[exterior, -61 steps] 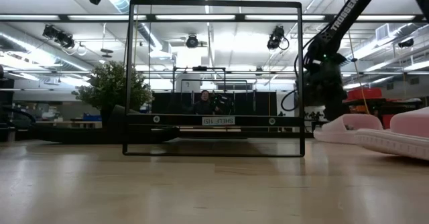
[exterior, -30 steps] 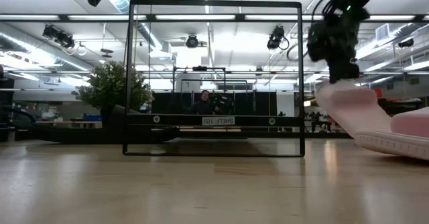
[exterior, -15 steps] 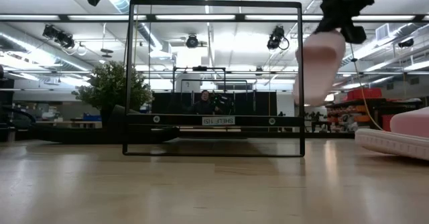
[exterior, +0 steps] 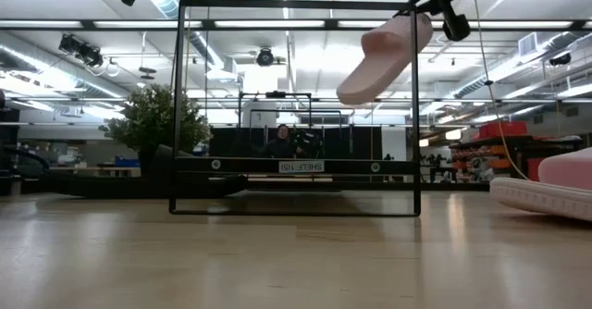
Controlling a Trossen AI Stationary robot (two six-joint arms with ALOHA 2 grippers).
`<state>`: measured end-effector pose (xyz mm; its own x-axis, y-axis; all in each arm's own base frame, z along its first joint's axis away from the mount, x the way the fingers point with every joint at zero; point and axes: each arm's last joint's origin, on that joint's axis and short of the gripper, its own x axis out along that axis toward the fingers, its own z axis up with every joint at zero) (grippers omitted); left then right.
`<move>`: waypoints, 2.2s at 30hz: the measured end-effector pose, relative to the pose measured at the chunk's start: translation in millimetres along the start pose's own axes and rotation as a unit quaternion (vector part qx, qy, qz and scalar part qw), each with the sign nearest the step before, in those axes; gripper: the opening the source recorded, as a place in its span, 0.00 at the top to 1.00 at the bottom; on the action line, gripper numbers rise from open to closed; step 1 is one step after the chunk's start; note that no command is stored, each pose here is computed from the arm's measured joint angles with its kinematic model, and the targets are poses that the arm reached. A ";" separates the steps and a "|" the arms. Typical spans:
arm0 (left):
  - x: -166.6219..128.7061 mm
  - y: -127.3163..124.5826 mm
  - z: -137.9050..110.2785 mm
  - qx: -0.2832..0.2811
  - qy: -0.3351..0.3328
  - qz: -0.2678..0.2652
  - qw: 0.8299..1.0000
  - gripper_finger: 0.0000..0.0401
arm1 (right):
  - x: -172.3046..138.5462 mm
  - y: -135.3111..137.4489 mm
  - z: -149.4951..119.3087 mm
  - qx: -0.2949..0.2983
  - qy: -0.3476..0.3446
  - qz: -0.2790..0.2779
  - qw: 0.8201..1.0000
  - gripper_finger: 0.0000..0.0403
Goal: Pick and place slides into the shelf
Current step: Put the top pink slide on the shelf
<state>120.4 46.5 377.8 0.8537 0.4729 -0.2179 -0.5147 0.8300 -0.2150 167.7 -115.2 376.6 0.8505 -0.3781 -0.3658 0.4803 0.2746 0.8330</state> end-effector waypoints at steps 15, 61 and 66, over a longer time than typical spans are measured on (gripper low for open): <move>0.4 5.4 10.7 0.061 -0.051 0.024 0.997 0.94 | 11.4 39.8 -91.2 0.067 -0.053 -0.028 0.996 1.00; 0.7 10.3 11.5 0.002 -0.054 0.040 0.998 0.93 | 41.3 -12.4 -302.3 0.272 -0.185 0.057 0.943 1.00; 0.8 10.3 11.5 0.002 -0.054 0.040 0.998 0.95 | 42.4 -15.9 -303.9 0.284 -0.167 0.056 0.942 1.00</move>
<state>116.6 58.8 386.3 0.8137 0.5664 -0.1305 -0.5812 0.7896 -0.1969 261.3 133.0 221.7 0.7282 -0.6583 -0.1906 0.1184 -0.1530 0.9811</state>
